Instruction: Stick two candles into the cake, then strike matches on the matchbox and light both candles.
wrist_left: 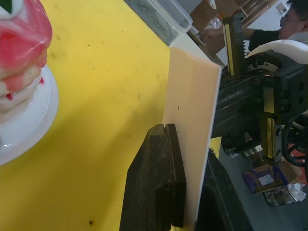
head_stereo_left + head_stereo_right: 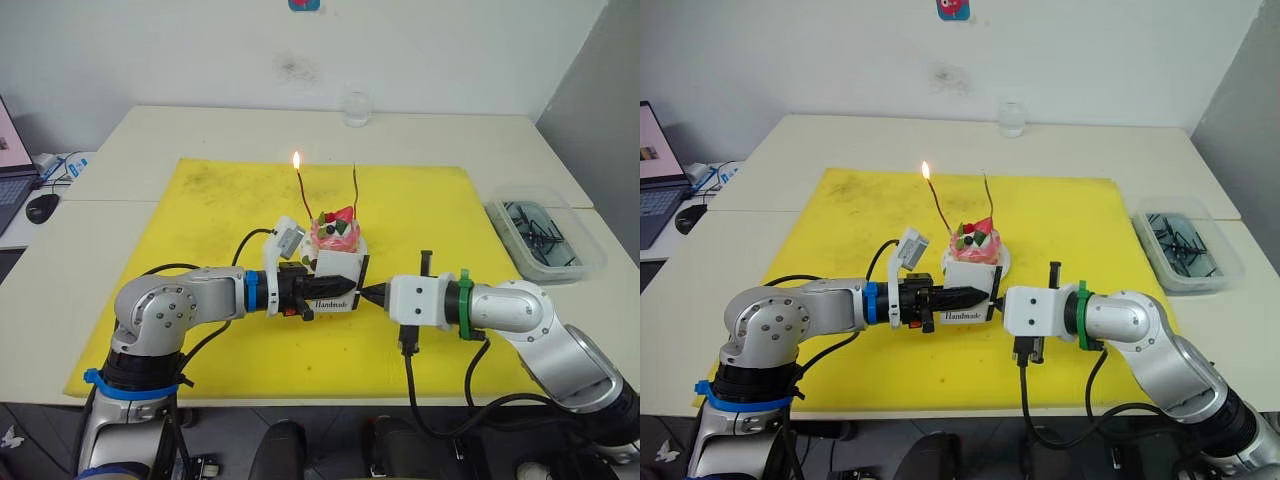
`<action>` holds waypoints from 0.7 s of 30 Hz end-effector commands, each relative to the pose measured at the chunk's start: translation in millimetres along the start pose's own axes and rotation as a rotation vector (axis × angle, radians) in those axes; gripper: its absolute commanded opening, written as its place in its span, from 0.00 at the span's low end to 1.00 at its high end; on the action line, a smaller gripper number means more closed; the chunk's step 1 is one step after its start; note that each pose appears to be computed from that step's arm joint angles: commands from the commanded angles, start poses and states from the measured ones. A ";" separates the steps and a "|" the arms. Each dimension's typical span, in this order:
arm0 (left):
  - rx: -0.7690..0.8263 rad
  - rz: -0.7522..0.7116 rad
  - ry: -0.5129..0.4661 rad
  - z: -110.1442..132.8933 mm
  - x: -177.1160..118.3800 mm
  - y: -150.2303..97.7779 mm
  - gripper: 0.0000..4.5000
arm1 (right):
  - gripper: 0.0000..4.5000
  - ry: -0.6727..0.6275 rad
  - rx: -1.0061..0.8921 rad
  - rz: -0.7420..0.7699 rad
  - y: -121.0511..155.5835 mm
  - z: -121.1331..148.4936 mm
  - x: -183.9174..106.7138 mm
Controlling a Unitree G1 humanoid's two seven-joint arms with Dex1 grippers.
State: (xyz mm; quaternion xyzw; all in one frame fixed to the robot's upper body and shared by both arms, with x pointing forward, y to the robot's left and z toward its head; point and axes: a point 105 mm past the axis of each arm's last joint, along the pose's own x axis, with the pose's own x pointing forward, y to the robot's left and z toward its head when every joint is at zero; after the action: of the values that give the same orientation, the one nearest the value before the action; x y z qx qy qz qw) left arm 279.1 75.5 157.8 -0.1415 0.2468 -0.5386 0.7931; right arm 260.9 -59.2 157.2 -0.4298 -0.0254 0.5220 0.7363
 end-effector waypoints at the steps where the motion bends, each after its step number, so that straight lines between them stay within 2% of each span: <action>1: 0.041 -0.066 -0.037 11.8 -0.6 -16.2 0.00 | 0.00 0.008 -0.030 -0.023 -4.7 0.5 -0.6; 10: 0.032 -0.094 -0.056 17.8 -0.5 -22.7 0.00 | 0.00 0.047 -0.029 0.003 2.3 -10.1 3.9; 17: 0.160 -0.033 -0.163 73.6 -23.8 -22.9 0.00 | 0.00 0.043 -0.045 0.103 20.1 -8.8 -0.3; 21: 0.197 -0.006 -0.152 78.9 -33.3 -22.9 0.00 | 0.00 0.027 -0.035 0.085 14.1 -3.5 -5.4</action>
State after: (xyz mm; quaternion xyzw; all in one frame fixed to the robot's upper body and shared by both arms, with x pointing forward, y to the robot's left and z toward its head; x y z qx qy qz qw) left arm 296.7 92.1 237.2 -0.1084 0.1425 -0.5444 0.8195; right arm 252.4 -66.2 132.6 -0.4466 0.0201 0.5499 0.7056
